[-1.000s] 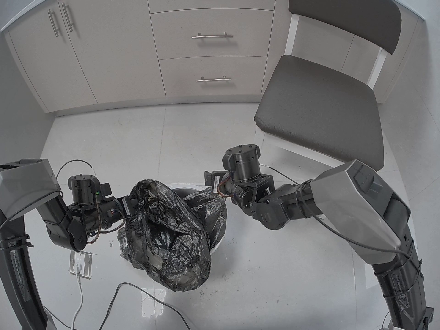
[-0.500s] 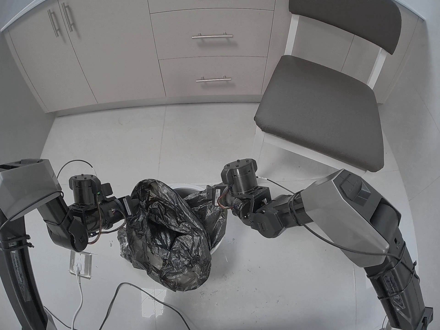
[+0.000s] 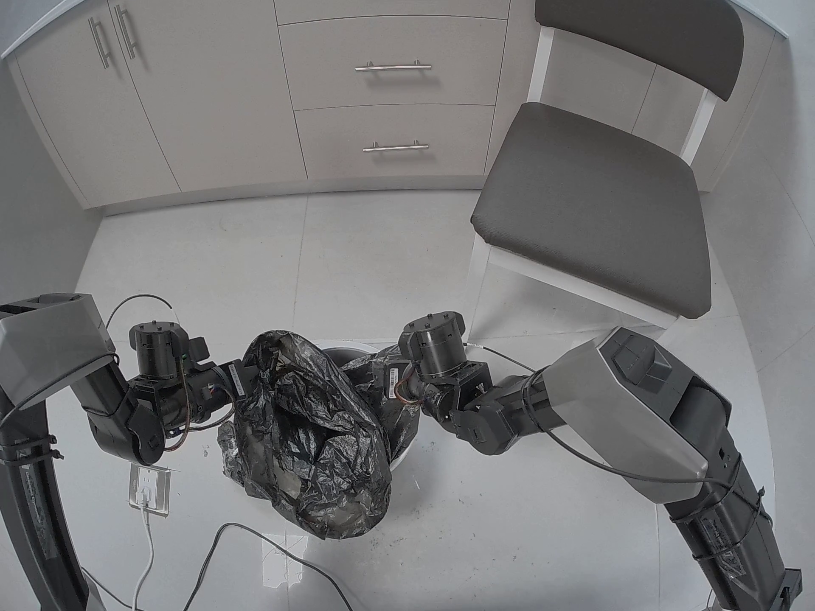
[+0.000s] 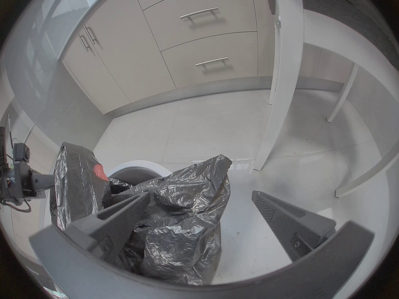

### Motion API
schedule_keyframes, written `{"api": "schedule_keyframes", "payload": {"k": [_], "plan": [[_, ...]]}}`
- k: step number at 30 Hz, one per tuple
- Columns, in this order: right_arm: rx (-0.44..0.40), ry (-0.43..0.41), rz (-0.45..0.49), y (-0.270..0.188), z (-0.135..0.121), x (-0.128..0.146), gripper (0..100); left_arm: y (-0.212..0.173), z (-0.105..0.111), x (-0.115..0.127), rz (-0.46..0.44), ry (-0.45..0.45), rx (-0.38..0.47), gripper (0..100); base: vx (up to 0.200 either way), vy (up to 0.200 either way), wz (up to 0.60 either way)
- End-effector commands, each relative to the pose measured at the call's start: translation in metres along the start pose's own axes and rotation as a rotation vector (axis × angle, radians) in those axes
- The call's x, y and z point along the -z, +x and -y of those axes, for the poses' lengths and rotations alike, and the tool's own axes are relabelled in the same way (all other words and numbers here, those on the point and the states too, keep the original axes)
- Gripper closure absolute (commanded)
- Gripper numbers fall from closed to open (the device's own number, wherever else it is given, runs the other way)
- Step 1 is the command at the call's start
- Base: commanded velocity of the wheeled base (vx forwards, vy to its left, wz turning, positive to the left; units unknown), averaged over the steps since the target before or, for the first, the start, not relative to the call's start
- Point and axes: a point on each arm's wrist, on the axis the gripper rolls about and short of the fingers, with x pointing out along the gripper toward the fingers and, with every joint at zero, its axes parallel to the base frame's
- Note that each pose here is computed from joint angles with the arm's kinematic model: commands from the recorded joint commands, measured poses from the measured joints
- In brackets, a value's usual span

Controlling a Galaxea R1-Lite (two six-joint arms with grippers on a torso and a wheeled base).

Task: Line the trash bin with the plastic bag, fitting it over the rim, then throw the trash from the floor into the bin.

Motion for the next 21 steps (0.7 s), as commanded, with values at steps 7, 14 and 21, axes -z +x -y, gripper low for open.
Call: {"api": "schedule_keyframes", "payload": {"k": [7,14,21], "plan": [[-0.002,-0.001,-0.001,0.001,-0.001,0.002,0,0.002,0.005,0.001,0.0,0.007,0.005,100,0.0,0.0,0.0],[-0.023,-0.006,-0.011,0.0,-0.006,0.007,100,0.003,0.006,0.002,0.0,0.008,0.007,100,0.0,0.0,0.0],[-0.035,-0.009,-0.012,-0.002,-0.012,0.009,100,0.003,0.006,0.001,0.006,0.009,0.01,100,0.0,0.0,0.0]]}}
